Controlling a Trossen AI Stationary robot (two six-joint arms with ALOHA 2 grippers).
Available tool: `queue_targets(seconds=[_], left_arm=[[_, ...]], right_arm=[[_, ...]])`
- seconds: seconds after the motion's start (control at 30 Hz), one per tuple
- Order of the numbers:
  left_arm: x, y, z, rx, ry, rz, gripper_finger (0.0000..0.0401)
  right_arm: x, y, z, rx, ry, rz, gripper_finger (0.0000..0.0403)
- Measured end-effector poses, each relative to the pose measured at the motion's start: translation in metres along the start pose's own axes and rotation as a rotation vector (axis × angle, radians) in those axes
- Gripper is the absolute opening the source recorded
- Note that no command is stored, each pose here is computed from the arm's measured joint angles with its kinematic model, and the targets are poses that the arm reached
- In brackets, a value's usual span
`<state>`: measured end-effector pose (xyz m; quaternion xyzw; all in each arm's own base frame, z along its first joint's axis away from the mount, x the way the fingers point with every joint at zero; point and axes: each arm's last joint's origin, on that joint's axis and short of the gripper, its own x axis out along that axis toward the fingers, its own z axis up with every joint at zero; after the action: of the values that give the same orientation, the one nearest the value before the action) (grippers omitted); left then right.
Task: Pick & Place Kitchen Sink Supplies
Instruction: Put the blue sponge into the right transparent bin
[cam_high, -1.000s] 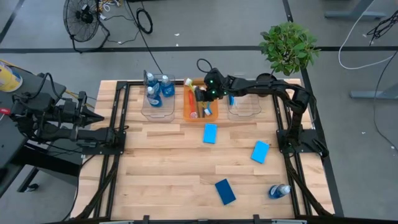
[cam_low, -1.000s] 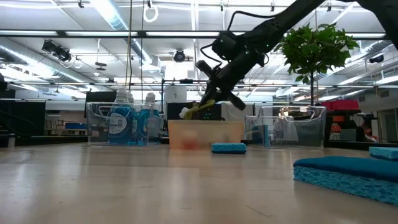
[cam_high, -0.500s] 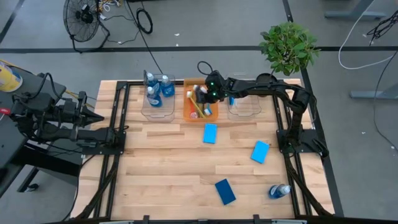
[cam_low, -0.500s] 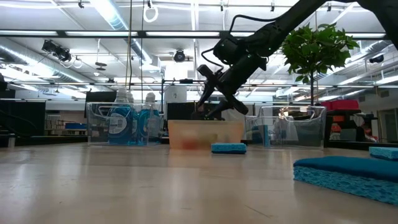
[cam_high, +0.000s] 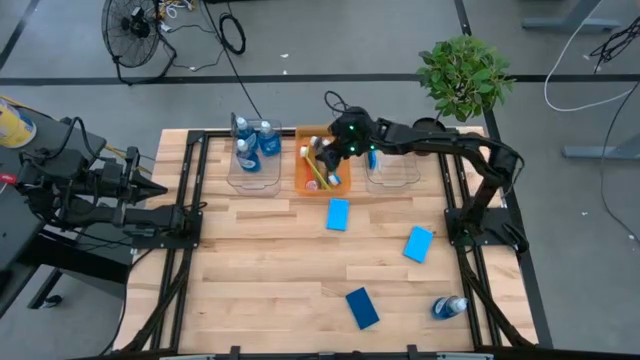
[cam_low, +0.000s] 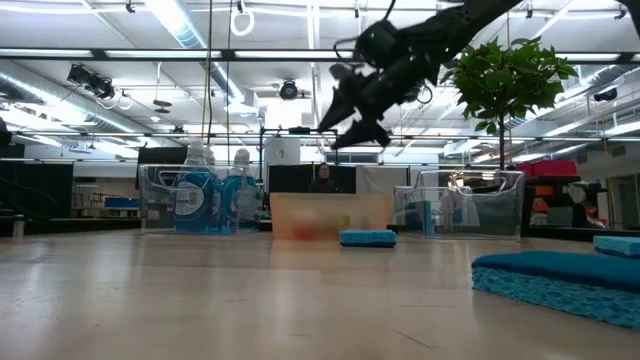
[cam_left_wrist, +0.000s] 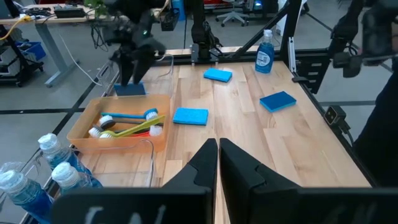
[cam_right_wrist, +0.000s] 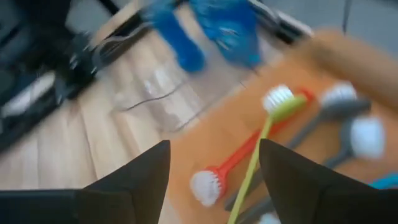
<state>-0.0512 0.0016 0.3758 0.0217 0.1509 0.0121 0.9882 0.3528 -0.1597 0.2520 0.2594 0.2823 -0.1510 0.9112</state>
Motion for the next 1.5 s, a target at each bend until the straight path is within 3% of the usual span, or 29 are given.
queue_targets(seconds=[0.23,0.43,0.77,1.07,1.27,1.5], left_arm=[[0.000,0.000,0.000,0.000,0.000,0.000,0.0023],[0.000,0.000,0.000,0.000,0.000,0.000,0.0023],[0.000,0.000,0.000,0.000,0.000,0.000,0.0023],[0.000,0.000,0.000,0.000,0.000,0.000,0.0023],[0.000,0.000,0.000,0.000,0.000,0.000,0.0023],[0.000,0.000,0.000,0.000,0.000,0.000,0.0023]], right_arm=[[-0.014,0.032,-0.004,-0.472,-0.008,0.062,0.0237],[-0.014,0.054,-0.016,-0.684,0.033,0.111,0.0238],[-0.012,0.082,-0.035,-0.733,0.101,0.156,0.0238],[-0.014,0.115,-0.063,-0.814,0.156,-0.036,0.0238],[-0.018,0.145,-0.083,-0.767,0.157,-0.028,0.0238],[-0.017,0.165,-0.111,-0.691,0.108,-0.116,0.0238]])
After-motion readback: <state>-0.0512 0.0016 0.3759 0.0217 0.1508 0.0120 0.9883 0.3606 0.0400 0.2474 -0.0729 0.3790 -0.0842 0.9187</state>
